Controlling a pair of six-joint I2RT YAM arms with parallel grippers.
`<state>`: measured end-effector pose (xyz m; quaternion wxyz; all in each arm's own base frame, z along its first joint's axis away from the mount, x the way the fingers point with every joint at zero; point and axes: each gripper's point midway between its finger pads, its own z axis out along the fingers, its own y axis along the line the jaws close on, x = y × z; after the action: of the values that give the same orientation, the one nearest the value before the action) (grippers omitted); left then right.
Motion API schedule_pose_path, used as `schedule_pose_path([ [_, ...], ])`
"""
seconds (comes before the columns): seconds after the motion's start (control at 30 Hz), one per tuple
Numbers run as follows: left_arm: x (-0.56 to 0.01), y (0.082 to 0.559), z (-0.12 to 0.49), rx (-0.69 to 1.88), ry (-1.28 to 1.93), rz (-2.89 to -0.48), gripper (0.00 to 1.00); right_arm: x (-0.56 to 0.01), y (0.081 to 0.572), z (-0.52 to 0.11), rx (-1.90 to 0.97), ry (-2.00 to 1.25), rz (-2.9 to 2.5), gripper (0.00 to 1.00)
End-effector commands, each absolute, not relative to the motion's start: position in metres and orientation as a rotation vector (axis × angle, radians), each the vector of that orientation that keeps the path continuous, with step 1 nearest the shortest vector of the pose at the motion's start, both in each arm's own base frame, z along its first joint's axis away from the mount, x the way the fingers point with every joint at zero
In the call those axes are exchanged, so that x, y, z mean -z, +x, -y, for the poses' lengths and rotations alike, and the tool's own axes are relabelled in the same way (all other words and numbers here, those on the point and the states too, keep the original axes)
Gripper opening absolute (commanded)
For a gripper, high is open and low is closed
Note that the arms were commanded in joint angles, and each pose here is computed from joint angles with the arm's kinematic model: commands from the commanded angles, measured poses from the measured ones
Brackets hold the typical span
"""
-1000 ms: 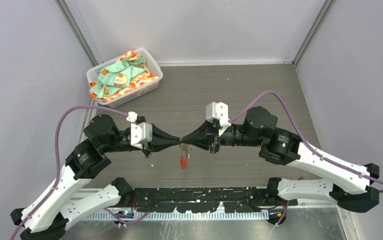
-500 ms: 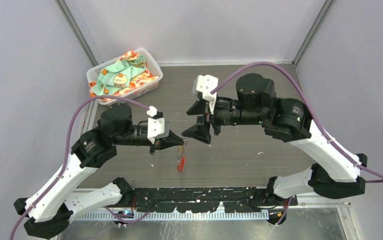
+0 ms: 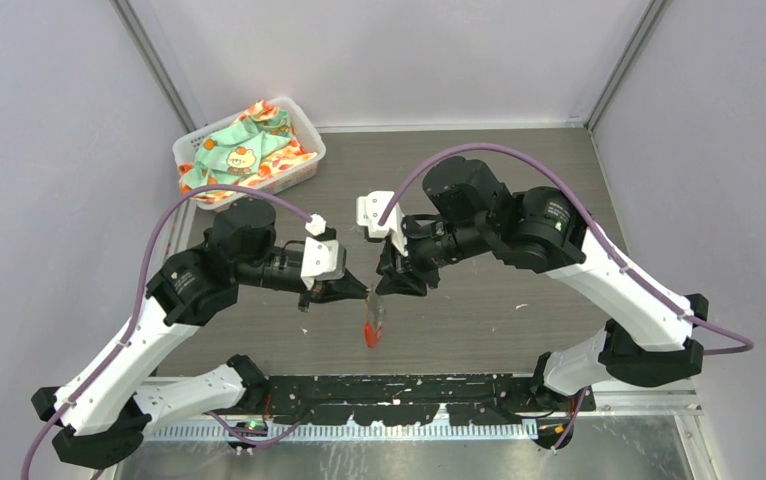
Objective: Put the keys on the keyring
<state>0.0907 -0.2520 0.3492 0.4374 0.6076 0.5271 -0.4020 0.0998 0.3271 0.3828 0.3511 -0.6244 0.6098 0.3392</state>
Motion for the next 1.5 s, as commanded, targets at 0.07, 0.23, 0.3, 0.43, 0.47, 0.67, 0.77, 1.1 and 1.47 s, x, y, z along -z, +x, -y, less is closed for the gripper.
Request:
schedule_pose_path([
  [0.07,-0.382,0.083,0.255,1.015,1.511,-1.153,0.01,-0.389,0.093,-0.336,-0.943,-1.642,-1.524,0.36],
  [0.23,-0.39,0.086,0.256,0.995,1.482,-1.121,0.0,-0.385,0.094,-0.341,-0.954,-1.64,-1.54,0.3],
  [0.3,-0.391,0.087,0.256,0.986,1.476,-1.11,0.01,-0.384,0.094,-0.341,-0.958,-1.643,-1.548,0.28],
  [0.43,-0.393,0.088,0.257,0.986,1.47,-1.105,0.01,-0.382,0.095,-0.344,-0.964,-1.647,-1.56,0.22],
  [0.47,-0.393,0.088,0.257,0.983,1.468,-1.103,0.01,-0.381,0.094,-0.344,-0.963,-1.654,-1.561,0.19],
  [0.67,-0.399,0.087,0.257,0.989,1.458,-1.079,0.0,-0.381,0.103,-0.345,-0.919,-1.635,-1.565,0.01],
  [0.77,-0.399,0.086,0.257,0.993,1.457,-1.078,0.03,-0.386,0.105,-0.345,-0.917,-1.614,-1.545,0.01],
  [1.1,-0.401,0.084,0.252,0.987,1.422,-1.074,0.3,-0.434,0.112,-0.341,-1.109,-1.202,-1.245,0.01],
  [1.47,-0.408,0.096,0.249,0.912,1.348,-1.057,0.4,-0.447,0.098,-0.333,-1.203,-1.058,-0.99,0.01],
])
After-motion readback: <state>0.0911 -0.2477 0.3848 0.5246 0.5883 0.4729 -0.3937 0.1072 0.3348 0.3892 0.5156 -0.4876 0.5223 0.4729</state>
